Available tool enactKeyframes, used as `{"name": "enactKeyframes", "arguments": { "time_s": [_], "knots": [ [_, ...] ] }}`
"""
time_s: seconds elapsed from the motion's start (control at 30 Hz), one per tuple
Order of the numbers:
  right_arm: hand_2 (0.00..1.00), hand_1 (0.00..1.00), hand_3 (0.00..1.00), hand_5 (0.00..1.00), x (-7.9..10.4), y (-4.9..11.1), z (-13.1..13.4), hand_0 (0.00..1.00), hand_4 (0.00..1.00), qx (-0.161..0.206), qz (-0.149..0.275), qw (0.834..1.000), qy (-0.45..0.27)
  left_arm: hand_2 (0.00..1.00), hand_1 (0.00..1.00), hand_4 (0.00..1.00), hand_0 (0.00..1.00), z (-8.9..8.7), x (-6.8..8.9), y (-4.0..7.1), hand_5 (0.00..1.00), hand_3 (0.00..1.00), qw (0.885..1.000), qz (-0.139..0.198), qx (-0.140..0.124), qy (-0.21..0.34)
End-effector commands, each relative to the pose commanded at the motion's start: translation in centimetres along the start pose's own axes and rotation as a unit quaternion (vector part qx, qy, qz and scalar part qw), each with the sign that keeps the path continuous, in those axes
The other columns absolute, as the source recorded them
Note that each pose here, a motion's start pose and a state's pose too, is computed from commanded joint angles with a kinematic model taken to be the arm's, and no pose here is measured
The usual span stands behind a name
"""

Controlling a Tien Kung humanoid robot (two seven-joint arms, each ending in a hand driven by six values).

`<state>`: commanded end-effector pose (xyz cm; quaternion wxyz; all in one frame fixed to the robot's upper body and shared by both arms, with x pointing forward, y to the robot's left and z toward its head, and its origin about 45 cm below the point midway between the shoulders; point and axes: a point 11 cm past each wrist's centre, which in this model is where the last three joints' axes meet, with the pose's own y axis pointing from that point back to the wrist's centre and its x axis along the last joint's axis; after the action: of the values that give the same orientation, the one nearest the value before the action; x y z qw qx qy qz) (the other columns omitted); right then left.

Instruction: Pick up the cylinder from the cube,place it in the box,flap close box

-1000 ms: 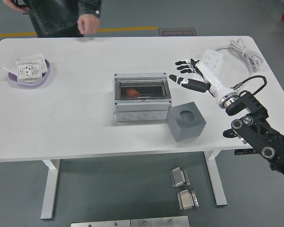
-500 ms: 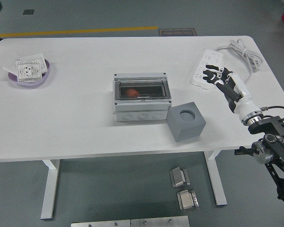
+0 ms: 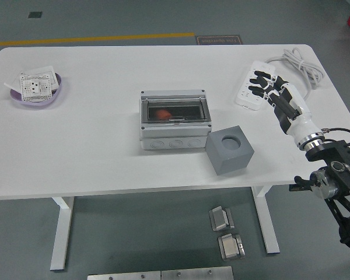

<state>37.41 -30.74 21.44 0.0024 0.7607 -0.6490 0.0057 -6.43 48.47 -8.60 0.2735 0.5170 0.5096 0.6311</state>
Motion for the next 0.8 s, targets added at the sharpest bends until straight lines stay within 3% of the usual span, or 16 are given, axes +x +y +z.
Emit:
{"name": "enactKeyframes", "arguments": {
  "time_s": [0.37, 0.8],
  "knots": [
    [0.713, 0.712, 0.733, 0.565, -0.3, -0.2, 0.6, 0.838, 0.93, -0.011, -0.007, 1.0, 0.006, 0.636, 0.675, 0.673, 0.68, 1.2, 0.5, 0.2, 0.163, 0.678, 1.0, 0.004, -0.01, -0.001],
    [0.712, 0.711, 0.735, 0.573, -0.4, 0.2, 1.1, 0.84, 0.935, -0.017, -0.01, 1.0, 0.009, 0.64, 0.676, 0.679, 0.683, 0.9, 1.1, 0.2, 0.17, 0.68, 1.0, 0.007, -0.001, -0.006]
  ]
}}
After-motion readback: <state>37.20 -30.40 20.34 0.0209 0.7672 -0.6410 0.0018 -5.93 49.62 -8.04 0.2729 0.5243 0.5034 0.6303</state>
